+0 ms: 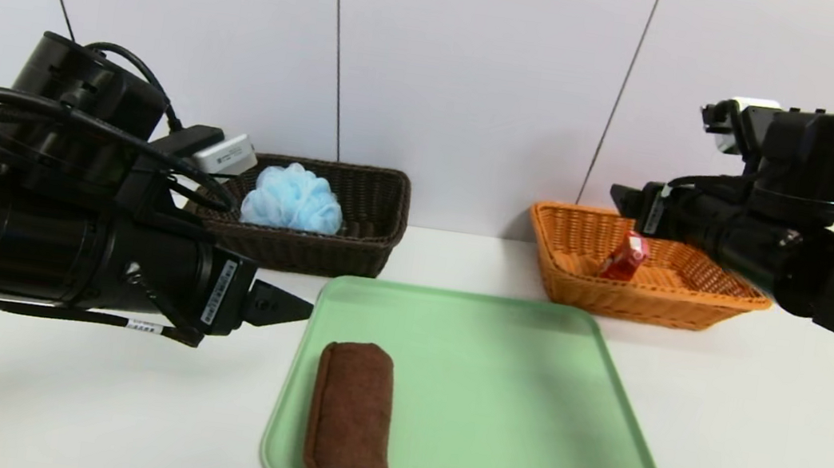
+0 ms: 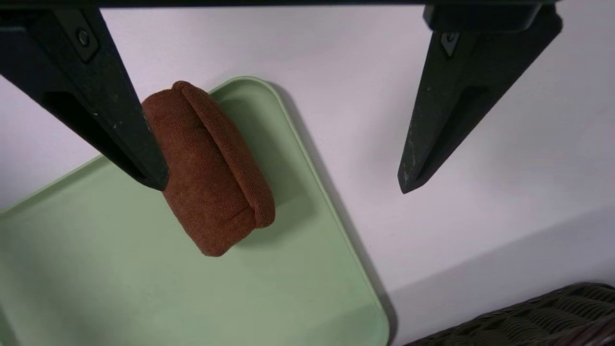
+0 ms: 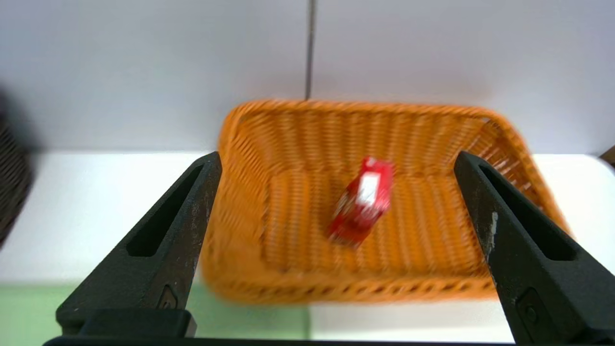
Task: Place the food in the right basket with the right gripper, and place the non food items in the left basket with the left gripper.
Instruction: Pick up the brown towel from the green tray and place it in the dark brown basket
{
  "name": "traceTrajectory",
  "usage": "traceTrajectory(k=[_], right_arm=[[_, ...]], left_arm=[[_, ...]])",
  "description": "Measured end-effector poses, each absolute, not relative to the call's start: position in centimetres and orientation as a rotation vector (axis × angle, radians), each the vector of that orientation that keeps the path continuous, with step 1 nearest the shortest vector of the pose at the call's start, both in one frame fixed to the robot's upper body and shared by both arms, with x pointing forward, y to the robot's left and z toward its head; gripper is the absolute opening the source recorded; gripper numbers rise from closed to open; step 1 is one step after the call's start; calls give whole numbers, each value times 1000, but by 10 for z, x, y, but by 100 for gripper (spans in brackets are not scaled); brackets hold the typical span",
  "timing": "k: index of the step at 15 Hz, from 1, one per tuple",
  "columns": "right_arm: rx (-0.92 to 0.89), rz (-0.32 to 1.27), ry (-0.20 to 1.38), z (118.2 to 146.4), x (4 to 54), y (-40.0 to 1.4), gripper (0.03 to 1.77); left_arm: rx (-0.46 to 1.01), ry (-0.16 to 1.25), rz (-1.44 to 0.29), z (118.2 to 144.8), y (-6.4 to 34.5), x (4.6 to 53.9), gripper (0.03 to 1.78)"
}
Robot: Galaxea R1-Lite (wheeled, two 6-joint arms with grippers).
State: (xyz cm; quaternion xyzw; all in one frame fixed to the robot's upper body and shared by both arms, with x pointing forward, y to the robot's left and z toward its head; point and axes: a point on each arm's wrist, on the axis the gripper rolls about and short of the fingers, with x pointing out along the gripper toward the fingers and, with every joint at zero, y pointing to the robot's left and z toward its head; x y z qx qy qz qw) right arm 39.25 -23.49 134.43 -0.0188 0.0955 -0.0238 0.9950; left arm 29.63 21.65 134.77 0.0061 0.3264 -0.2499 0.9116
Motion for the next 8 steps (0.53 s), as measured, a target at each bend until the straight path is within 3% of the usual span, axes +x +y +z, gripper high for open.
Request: traceTrajectory(k=[8], right_arm=[[0,114,262,1327,344,-207,169]], left_arm=[[19,667,-529,1348,215,296,169]])
